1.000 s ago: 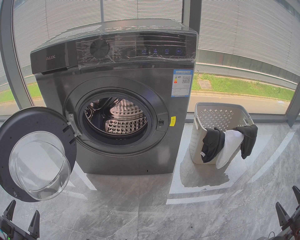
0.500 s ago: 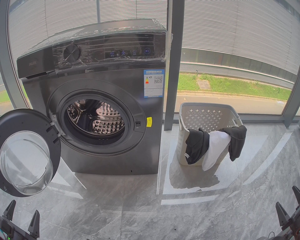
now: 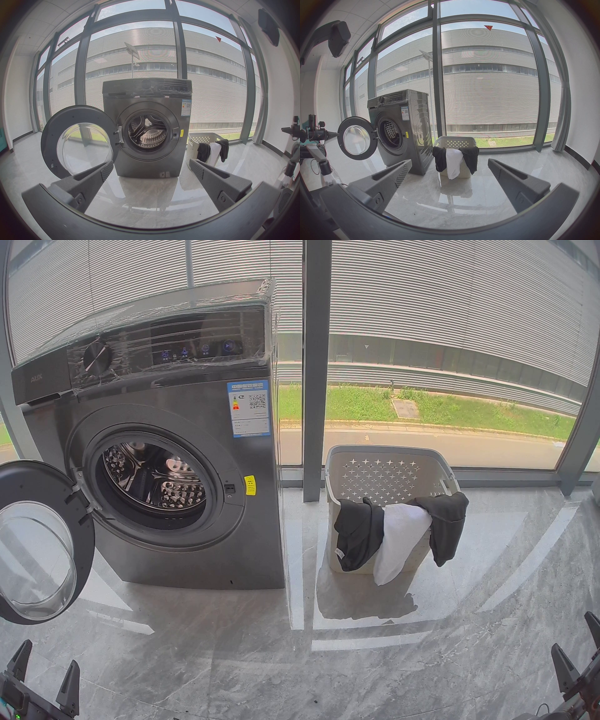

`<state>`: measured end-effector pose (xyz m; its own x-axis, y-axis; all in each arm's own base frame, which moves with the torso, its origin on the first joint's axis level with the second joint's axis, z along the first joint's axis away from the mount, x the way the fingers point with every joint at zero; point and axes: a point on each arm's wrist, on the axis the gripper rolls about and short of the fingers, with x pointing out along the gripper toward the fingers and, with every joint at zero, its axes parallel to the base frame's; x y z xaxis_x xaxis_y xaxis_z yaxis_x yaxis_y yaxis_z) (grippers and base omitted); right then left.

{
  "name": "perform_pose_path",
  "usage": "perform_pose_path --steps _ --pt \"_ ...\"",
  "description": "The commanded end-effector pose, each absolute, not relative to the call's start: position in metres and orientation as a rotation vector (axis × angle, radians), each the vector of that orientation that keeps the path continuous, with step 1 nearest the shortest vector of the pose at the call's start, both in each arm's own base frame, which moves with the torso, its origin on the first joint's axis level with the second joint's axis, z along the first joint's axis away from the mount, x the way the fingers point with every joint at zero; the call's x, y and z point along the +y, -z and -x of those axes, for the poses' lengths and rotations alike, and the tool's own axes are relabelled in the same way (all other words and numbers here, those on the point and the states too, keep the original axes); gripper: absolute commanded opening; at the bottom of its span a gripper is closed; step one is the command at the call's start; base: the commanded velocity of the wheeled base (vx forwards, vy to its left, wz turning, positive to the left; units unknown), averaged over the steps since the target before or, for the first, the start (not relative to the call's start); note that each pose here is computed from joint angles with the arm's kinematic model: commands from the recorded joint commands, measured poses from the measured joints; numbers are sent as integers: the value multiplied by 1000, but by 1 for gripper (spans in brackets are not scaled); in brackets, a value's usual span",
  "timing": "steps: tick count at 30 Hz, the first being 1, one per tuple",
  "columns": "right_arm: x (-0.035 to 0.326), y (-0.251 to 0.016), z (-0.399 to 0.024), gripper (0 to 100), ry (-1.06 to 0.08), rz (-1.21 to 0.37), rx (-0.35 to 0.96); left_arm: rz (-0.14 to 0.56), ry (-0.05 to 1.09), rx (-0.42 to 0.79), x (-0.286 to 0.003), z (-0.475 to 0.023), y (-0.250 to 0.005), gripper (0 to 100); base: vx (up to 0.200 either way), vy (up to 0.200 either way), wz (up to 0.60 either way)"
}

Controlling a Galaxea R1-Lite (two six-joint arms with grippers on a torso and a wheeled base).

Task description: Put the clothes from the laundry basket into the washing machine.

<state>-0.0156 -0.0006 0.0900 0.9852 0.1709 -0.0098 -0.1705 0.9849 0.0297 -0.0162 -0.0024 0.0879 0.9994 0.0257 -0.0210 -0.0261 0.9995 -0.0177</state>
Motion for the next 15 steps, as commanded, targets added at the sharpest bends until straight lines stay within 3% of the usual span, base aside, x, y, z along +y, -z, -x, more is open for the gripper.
perform_pose_path --steps 1,15 --pt "0 -85 15 100 -173 -27 32 19 -28 40 -2 15 -83 100 0 -200 0" --pt "0 -85 15 100 -173 -24 31 19 -26 40 -2 15 -83 100 0 -200 0"
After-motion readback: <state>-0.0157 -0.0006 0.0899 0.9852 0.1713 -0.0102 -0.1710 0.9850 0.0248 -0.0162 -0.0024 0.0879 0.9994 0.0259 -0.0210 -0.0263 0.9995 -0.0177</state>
